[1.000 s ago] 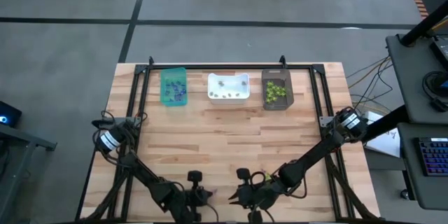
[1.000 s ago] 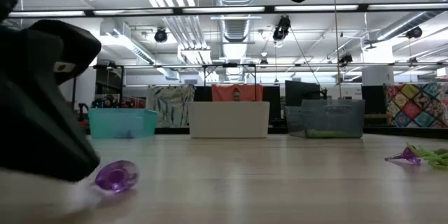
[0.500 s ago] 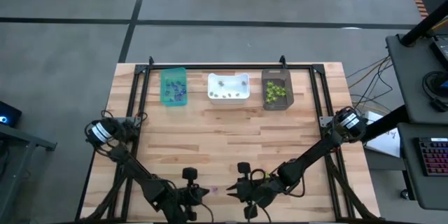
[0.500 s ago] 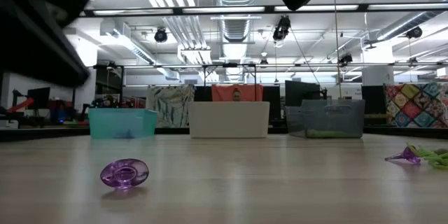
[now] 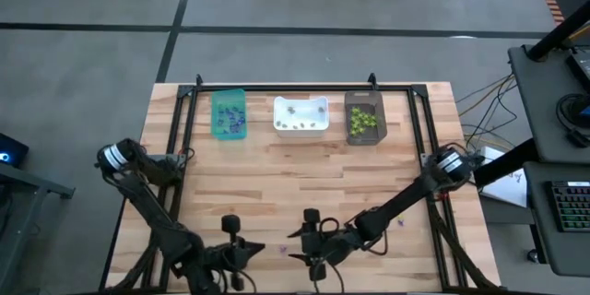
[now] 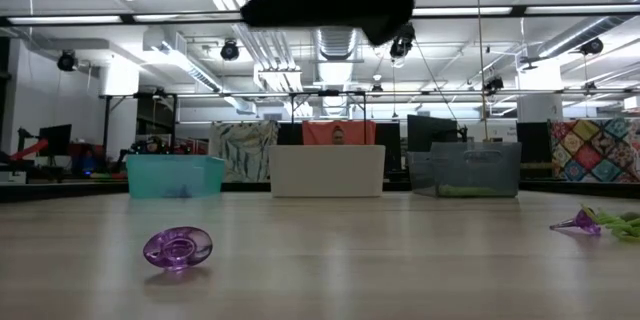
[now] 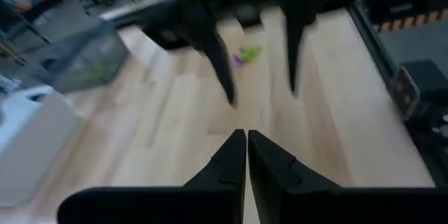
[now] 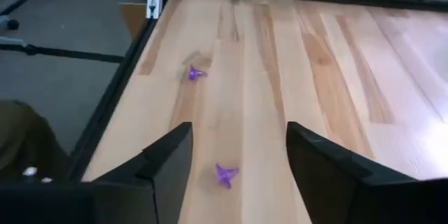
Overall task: Sort Halloween decoration
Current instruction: Put the purple witch hat toy into the light blue bin
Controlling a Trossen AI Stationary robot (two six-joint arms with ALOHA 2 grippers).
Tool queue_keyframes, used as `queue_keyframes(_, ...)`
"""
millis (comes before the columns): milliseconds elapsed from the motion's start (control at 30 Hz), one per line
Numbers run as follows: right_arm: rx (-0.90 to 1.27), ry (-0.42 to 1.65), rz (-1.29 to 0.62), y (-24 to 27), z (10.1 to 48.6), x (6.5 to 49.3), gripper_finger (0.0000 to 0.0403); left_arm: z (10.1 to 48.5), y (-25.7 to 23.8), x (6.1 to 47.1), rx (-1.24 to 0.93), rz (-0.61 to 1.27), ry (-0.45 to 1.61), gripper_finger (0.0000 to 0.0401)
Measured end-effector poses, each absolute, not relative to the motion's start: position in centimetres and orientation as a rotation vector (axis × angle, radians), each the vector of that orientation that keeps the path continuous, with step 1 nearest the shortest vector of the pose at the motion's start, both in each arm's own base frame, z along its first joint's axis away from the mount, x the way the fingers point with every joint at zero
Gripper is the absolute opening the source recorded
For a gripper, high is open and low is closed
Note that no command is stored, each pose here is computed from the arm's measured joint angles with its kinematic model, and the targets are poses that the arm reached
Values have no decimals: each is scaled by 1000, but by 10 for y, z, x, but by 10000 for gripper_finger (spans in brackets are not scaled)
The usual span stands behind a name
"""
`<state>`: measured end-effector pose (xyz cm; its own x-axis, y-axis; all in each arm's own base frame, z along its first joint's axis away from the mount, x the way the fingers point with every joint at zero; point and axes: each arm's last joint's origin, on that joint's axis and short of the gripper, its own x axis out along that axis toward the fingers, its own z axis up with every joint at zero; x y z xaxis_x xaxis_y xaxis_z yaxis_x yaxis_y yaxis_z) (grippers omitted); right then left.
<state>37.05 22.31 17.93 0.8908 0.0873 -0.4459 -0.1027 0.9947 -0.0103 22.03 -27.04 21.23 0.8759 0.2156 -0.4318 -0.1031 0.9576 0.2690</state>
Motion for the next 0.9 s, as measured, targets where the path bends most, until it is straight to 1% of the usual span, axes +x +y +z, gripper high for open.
queue_keyframes(133,-69,484,93,226,162,382,230,229,-266,208,260,193,430,0)
queue_keyframes(367,-110,526,85,231,131,402,226,248,-260,194,267,207,387,0)
queue_keyframes(600,-67,593,117,222,110,413,226,248,-260,193,275,206,390,0)
queue_keyframes(900,-17,628,183,213,106,416,221,246,-261,193,286,206,395,0)
